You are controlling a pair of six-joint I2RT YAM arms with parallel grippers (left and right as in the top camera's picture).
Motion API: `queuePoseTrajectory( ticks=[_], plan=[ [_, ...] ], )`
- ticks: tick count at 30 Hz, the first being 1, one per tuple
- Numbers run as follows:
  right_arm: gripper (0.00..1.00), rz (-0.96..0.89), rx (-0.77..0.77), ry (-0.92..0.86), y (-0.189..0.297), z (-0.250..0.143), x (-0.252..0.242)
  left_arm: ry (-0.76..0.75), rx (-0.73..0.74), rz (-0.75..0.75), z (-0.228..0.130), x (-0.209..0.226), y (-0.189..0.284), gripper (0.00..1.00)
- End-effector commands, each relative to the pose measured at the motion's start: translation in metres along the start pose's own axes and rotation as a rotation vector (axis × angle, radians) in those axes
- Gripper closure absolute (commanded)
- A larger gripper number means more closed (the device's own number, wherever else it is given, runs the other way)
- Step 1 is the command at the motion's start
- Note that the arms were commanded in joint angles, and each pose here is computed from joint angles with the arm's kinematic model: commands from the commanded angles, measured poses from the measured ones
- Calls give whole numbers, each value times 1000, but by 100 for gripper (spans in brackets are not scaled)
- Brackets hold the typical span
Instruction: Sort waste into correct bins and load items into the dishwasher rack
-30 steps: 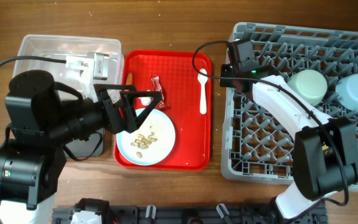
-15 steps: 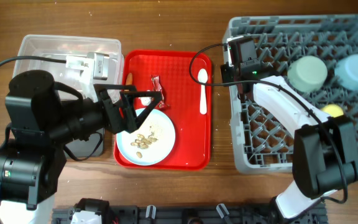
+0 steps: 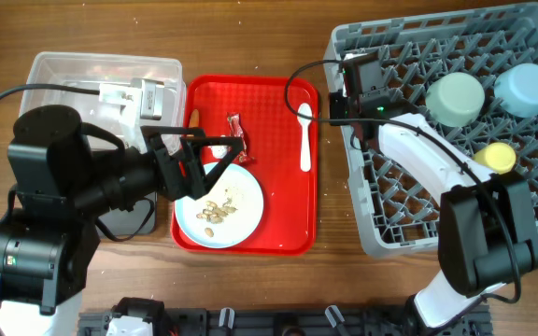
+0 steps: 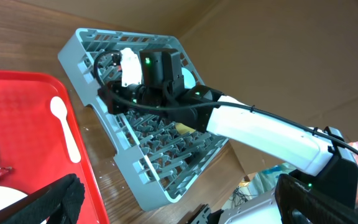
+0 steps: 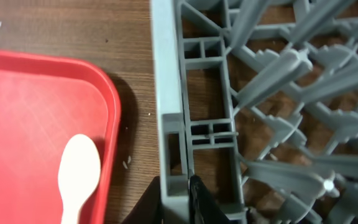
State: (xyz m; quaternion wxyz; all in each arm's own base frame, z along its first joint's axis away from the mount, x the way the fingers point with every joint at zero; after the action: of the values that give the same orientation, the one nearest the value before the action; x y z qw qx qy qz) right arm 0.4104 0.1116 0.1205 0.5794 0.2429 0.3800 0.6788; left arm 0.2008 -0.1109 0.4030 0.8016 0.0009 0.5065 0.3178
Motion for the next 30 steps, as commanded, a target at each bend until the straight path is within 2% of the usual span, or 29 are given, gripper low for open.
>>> queuePoseTrajectory(
  ticks=[1, 11, 20, 21, 22, 24, 25, 26, 30],
  plan=[
    [96, -98, -14, -247, 8, 6, -14, -32, 5, -21, 0, -6, 2, 0],
    [96, -163, -9, -301, 9, 3, -21, -32, 5, -21, 0, -6, 2, 0],
    [95, -177, -25, -111, 9, 9, -28, -32, 5, -21, 0, -6, 2, 0],
    [93, -177, -28, -90, 9, 10, -28, -32, 5, -21, 0, -6, 2, 0],
    [84, -177, -34, -64, 9, 11, -28, -32, 5, -21, 0, -6, 2, 0],
    [54, -169, -42, -26, 9, 13, -27, -32, 5, -21, 0, -6, 2, 0],
    [48, -154, -45, 3, 9, 15, -26, -32, 5, -21, 0, -6, 2, 0],
    [44, -136, -49, 13, 10, 16, -24, -32, 5, -21, 0, -6, 2, 0],
    [39, -26, -105, -1, 28, 28, -14, -32, 5, -21, 0, -6, 2, 0]
  ],
)
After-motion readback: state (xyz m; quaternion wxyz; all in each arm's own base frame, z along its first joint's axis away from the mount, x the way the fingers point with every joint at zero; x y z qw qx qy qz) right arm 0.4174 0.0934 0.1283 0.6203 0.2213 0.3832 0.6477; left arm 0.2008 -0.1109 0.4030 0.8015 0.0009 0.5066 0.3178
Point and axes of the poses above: each gripper's point midway between its finger pads, its own y axis back along the fingers, its own x axis along the line the jaws close on, z = x × y, the point moved 6 cm from there along y, back along the fingers, and after that the axes turned 12 degrees about y, right-handed, at the moved point
